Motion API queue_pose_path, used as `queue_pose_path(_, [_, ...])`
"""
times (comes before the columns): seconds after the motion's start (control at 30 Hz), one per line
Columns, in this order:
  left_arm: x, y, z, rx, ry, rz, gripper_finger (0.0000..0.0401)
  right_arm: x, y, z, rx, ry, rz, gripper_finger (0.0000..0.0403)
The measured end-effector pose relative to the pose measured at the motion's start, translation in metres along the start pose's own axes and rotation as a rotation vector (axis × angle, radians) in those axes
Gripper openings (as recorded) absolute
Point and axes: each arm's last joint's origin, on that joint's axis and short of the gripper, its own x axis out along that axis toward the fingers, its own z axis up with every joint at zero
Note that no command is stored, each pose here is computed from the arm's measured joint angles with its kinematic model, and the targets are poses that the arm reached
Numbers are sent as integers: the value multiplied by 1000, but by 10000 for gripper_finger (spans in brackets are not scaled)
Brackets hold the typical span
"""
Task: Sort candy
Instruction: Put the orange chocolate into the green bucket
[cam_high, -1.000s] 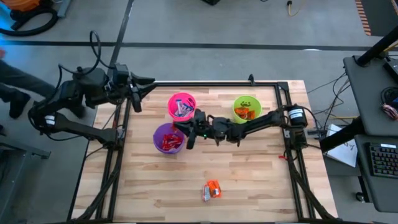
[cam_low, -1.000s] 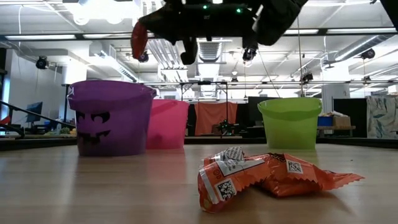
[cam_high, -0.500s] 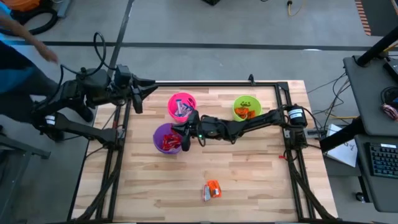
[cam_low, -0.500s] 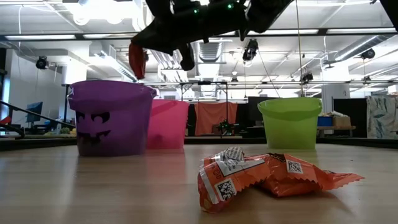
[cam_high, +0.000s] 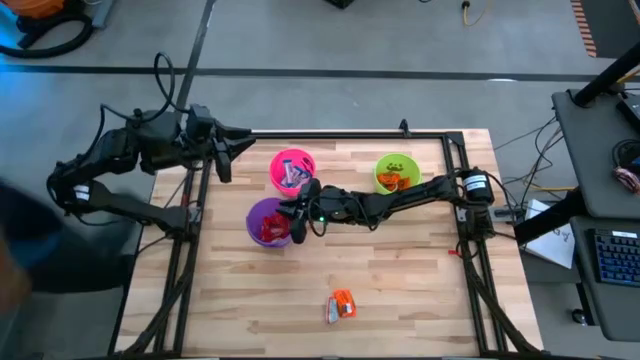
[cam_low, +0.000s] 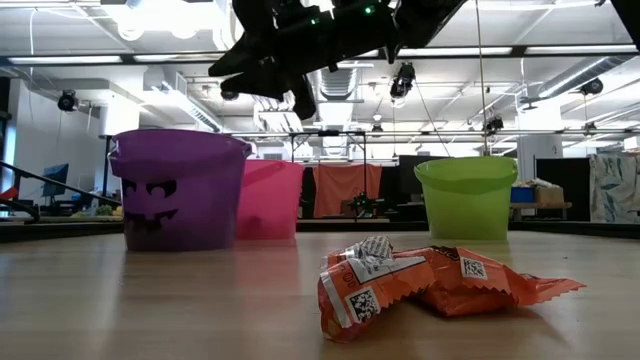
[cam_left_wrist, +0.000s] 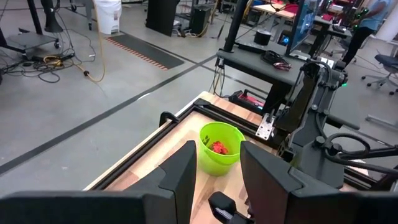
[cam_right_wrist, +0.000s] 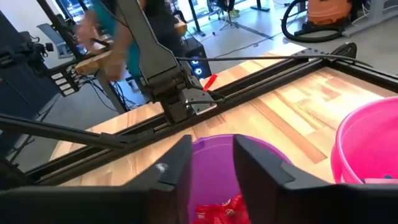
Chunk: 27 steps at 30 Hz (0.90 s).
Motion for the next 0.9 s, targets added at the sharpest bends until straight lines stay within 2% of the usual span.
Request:
queue_pose_path(0.2, [4,-1,-2,3,19,6,109,-5,0,2,16,51,-12,171])
queue_pose_path(0.37, [9,1,-12,-4,127,43,109,-27,2,14,109,212,-14,194])
queue_pose_path(0.47, [14,0,-21,-5,202,69,109,-48,3,19,216,361,-44,194])
queue_pose_path(0.53, [20,-1,-26,3,243,80,109,-62,5,21,330,475,-48,192])
queue_pose_path(0.7, [42,-10,-41,30,288,77,109,-90,29,-1,640,820,-88,182])
queue_pose_path(0.9, [59,-22,-52,60,296,41,109,-112,76,-37,770,1009,-170,178])
